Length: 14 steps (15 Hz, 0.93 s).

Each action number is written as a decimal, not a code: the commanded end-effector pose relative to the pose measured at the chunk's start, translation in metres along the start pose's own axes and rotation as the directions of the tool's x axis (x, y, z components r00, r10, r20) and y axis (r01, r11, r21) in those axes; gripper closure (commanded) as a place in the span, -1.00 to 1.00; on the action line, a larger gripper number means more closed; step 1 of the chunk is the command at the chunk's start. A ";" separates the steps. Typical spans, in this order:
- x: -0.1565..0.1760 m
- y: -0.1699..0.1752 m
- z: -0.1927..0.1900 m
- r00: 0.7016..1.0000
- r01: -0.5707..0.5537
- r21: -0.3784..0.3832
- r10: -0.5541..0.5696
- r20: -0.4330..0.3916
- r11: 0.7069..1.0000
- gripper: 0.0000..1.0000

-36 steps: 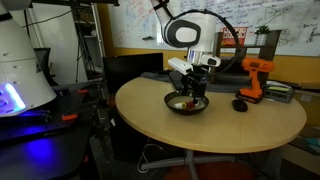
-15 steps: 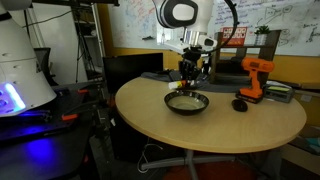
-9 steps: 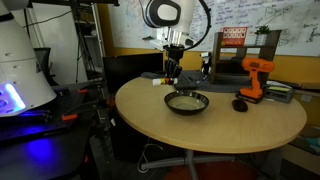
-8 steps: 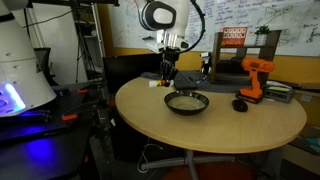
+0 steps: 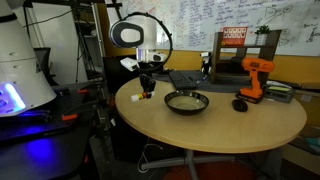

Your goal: Put the glue stick on the table

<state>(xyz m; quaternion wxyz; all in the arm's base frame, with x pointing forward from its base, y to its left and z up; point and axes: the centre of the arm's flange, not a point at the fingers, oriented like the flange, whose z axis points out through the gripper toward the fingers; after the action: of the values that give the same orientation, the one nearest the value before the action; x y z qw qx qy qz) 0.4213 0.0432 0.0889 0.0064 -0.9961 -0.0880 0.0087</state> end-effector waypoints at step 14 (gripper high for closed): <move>0.000 -0.034 -0.022 0.949 0.300 -0.081 -0.306 -0.071 0.950 -0.48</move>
<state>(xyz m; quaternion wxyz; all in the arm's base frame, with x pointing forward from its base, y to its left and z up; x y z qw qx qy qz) 0.4097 0.0859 0.0940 -0.0359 -0.9737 -0.2233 -0.0269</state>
